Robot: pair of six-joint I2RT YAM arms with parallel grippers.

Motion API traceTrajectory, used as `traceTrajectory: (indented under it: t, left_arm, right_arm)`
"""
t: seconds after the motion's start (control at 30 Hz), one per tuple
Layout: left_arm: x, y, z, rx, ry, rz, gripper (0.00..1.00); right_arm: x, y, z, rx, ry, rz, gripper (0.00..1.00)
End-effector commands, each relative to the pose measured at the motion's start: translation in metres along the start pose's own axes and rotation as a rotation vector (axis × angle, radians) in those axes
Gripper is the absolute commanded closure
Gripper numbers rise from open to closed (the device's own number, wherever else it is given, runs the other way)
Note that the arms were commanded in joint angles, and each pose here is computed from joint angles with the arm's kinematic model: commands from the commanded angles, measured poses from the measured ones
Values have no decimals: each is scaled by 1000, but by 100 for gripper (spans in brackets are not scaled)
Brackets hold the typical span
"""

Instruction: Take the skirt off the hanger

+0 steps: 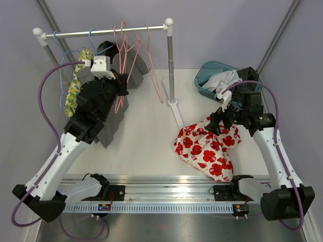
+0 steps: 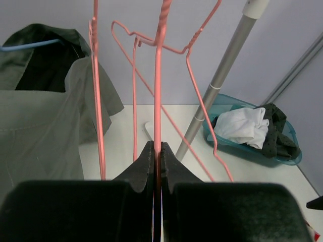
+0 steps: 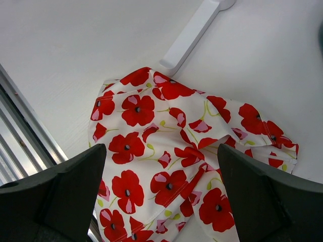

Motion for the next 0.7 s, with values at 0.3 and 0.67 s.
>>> traceTrajectory:
  t: [0.3, 0.67]
  left_arm:
    - [17, -3, -61, 72, -67, -31, 100]
    - [1, -1, -69, 22, -28, 1, 85]
  right_arm:
    - [8, 2, 4, 12, -53, 35, 1]
    - [6, 3, 4, 26, -48, 38, 0]
Point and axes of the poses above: each gripper's point midway between its finger pads, its own z axis back along the fingers, its own y axis along the line the jaws close on, x = y × z, the point moved 5 cm from there along z, back along the fingers, and after that the axes turned 2 degrees about z, right-handed, at the moved point
